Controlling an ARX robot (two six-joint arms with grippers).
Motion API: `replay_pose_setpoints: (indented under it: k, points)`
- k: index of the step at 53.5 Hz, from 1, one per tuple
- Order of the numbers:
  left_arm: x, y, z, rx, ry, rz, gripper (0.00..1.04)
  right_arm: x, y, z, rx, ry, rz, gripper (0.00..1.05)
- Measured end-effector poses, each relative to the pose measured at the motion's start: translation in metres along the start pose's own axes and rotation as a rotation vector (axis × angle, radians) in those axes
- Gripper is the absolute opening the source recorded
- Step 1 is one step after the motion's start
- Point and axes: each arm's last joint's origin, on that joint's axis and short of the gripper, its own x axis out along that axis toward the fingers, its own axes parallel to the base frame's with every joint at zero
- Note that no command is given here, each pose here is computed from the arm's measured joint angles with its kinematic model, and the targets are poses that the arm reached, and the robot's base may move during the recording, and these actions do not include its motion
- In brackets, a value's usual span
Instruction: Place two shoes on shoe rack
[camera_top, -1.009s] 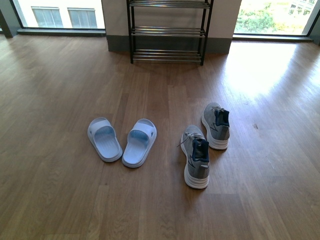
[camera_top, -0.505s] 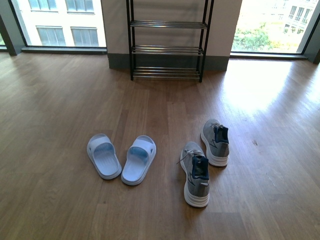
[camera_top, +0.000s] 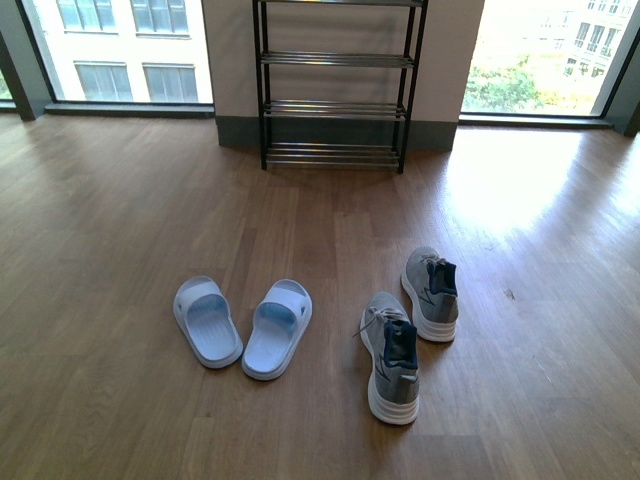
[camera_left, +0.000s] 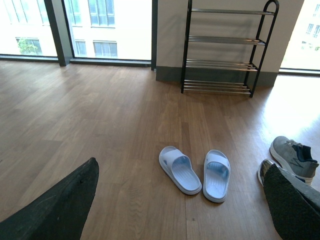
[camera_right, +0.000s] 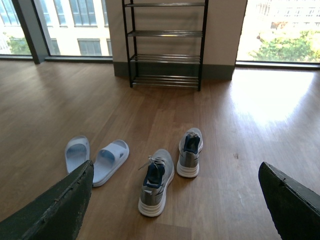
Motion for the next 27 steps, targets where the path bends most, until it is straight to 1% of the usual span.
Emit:
replay_pose_setpoints:
  k: [27]
  points:
    - [0.0,0.0,0.0,0.0,0.0,0.0,0.95,0.0,0.0,0.0,0.0,0.0,0.0,0.96]
